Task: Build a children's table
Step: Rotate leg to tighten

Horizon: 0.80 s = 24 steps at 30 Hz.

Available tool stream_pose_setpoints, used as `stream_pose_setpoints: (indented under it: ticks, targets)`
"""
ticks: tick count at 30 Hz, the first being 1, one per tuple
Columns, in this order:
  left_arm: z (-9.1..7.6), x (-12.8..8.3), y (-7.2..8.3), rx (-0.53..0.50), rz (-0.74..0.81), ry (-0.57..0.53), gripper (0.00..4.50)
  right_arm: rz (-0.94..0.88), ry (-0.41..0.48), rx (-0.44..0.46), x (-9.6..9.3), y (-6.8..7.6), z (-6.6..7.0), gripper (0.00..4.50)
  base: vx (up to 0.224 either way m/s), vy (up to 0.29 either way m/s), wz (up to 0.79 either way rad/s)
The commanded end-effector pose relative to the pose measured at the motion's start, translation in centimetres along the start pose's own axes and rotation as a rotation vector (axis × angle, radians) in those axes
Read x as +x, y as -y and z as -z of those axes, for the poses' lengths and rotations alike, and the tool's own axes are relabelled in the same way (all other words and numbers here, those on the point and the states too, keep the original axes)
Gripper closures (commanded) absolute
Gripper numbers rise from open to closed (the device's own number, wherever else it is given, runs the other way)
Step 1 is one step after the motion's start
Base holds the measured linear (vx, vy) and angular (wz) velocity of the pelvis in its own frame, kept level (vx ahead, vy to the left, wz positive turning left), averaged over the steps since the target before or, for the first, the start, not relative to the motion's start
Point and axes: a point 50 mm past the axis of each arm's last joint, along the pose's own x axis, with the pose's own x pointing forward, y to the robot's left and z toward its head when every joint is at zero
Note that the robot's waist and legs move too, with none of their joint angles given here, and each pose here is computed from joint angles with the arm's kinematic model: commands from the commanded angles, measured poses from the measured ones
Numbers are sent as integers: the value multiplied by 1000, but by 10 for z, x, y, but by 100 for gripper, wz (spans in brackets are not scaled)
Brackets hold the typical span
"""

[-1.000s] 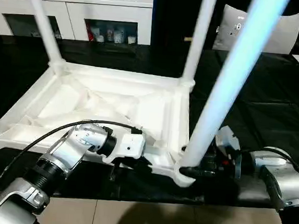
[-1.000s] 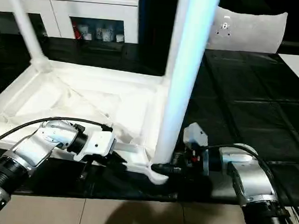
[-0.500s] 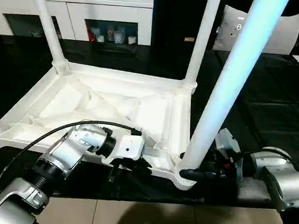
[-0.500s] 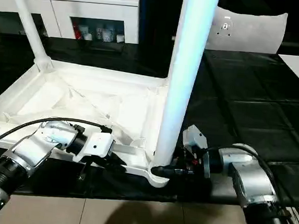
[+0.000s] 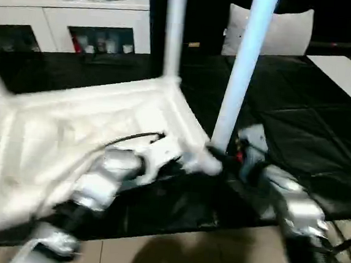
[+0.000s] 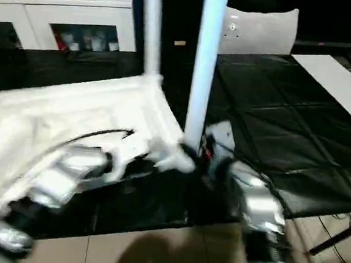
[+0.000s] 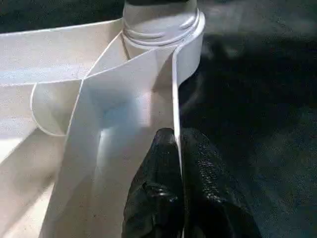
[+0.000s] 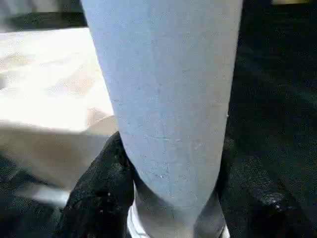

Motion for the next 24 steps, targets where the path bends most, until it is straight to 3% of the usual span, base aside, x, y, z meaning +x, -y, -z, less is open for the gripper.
stream_pose_setpoints:
  ticks: [1, 4, 5, 9, 20, 21, 24]
  targets:
    - [-39, 19, 19, 56, 54, 142, 450, 51, -72, 48, 15, -14, 15, 254, 0, 0, 0]
    - [-44, 24, 20, 70, 18, 137, 450, 68, -33, 69, 19, -16, 13, 254, 0, 0, 0]
    - [-44, 24, 20, 75, 19, 134, 450, 63, -17, 76, 20, -17, 12, 198, 0, 0, 0]
    - [-39, 18, 17, 81, 21, 110, 450, 27, 20, 96, 16, -16, 7, 166, 0, 0, 0]
    - [-10, -7, -7, 169, 37, 31, 450, -182, 45, -42, -20, 8, 4, 75, 0, 0, 0]
    - [-4, -12, -11, 189, 64, 17, 450, -252, 22, -87, -33, 16, 3, 55, 0, 0, 0]
    - [-2, -19, -13, 223, 136, 28, 450, -355, -38, -154, -49, 23, 2, 49, 0, 0, 0]
